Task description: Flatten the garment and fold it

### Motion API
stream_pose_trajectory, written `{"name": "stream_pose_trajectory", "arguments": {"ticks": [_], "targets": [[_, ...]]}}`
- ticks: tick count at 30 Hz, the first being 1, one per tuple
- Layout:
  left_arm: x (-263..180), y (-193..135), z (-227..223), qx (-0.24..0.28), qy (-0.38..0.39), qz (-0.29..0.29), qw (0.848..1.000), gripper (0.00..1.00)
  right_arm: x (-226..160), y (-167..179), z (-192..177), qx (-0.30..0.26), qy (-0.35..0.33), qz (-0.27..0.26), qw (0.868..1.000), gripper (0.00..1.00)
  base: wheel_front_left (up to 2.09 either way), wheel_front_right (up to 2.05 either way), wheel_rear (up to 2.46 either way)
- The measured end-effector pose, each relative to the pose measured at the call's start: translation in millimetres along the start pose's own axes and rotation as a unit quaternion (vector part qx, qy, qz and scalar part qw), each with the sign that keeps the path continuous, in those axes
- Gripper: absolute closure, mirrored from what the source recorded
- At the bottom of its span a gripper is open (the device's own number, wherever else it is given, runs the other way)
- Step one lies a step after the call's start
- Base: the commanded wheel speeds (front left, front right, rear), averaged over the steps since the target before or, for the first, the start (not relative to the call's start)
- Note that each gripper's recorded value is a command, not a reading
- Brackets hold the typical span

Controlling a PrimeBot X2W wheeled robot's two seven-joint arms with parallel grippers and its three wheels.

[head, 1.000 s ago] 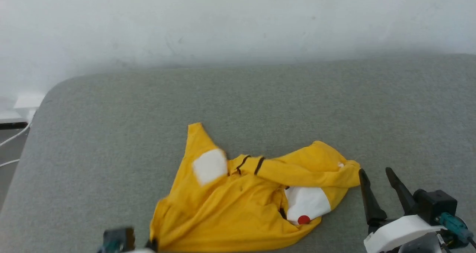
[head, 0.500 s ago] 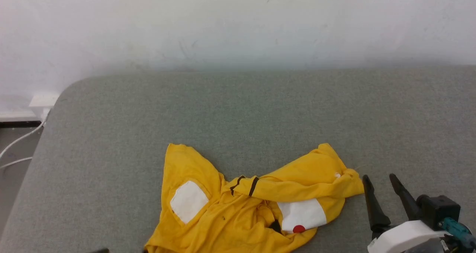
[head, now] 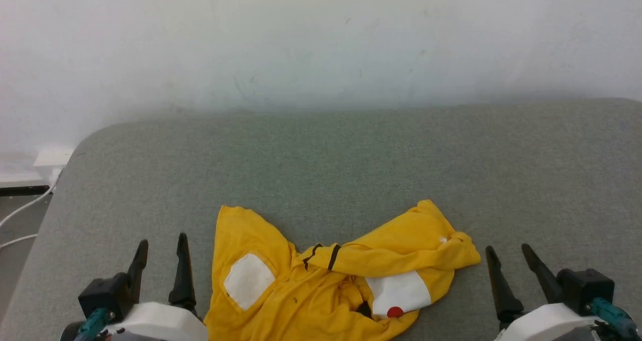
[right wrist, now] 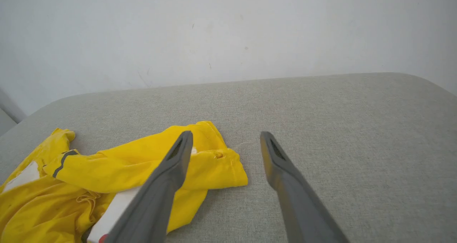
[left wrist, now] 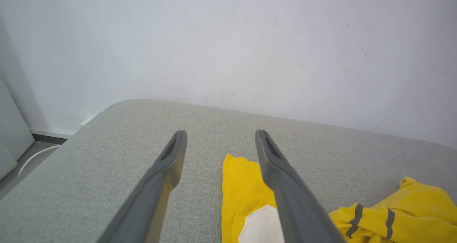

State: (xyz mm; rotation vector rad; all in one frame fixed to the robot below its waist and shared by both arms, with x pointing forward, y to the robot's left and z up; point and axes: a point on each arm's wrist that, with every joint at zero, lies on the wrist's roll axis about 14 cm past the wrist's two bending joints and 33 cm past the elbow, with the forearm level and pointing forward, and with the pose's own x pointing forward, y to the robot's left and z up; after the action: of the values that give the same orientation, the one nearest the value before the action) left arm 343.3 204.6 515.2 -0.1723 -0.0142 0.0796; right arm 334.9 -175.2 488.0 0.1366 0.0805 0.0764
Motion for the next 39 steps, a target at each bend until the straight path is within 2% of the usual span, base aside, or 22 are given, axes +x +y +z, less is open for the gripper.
{"name": "stream_pose_trajectory", "arguments": {"ticks": [5,8,12,15,20,21,22,23,26,31,39], "targets": [[5,-4,13,0.018,-0.035,-0.007,0.999,0.0,2,18,-20,-0.009,0.048,0.028,0.998,0.0,0.0,0.0,0.0],[3,0,12,0.021,-0.038,0.003,0.999,0.0,11,44,-38,-0.03,0.097,0.069,0.992,0.0,0.0,0.0,0.0],[-1,4,8,0.022,-0.037,0.009,0.999,0.0,24,75,-57,-0.075,0.161,0.127,0.976,0.0,0.0,0.0,0.0],[-4,7,3,0.02,-0.03,0.015,0.999,0.0,36,80,-65,-0.12,0.193,0.153,0.962,0.0,0.0,0.0,0.0],[-4,12,-8,0.018,-0.017,0.027,0.999,0.0,44,77,-88,-0.179,0.261,0.181,0.931,0.0,0.0,0.0,0.0],[-4,12,-10,0.018,-0.014,0.028,0.999,0.0,45,75,-92,-0.182,0.273,0.182,0.927,0.54,0.0,0.0,0.0],[-3,11,-12,0.016,-0.013,0.028,0.999,0.0,48,74,-93,-0.181,0.278,0.182,0.926,0.67,0.0,0.0,0.0],[-3,11,-13,0.015,-0.011,0.027,0.999,0.0,52,73,-90,-0.18,0.275,0.181,0.927,1.0,0.0,0.0,0.0],[1,11,-16,0.014,-0.008,0.026,1.0,0.0,70,69,-77,-0.18,0.259,0.175,0.933,1.0,0.0,0.0,0.0],[13,5,-13,0.013,-0.016,0.017,1.0,0.0,117,55,-31,-0.192,0.195,0.149,0.95,1.0,0.0,0.0,0.0],[39,-13,-12,0.006,-0.025,-0.006,1.0,0.0,204,38,45,-0.214,0.107,0.112,0.964,1.0,0.0,0.0,0.0]]}}
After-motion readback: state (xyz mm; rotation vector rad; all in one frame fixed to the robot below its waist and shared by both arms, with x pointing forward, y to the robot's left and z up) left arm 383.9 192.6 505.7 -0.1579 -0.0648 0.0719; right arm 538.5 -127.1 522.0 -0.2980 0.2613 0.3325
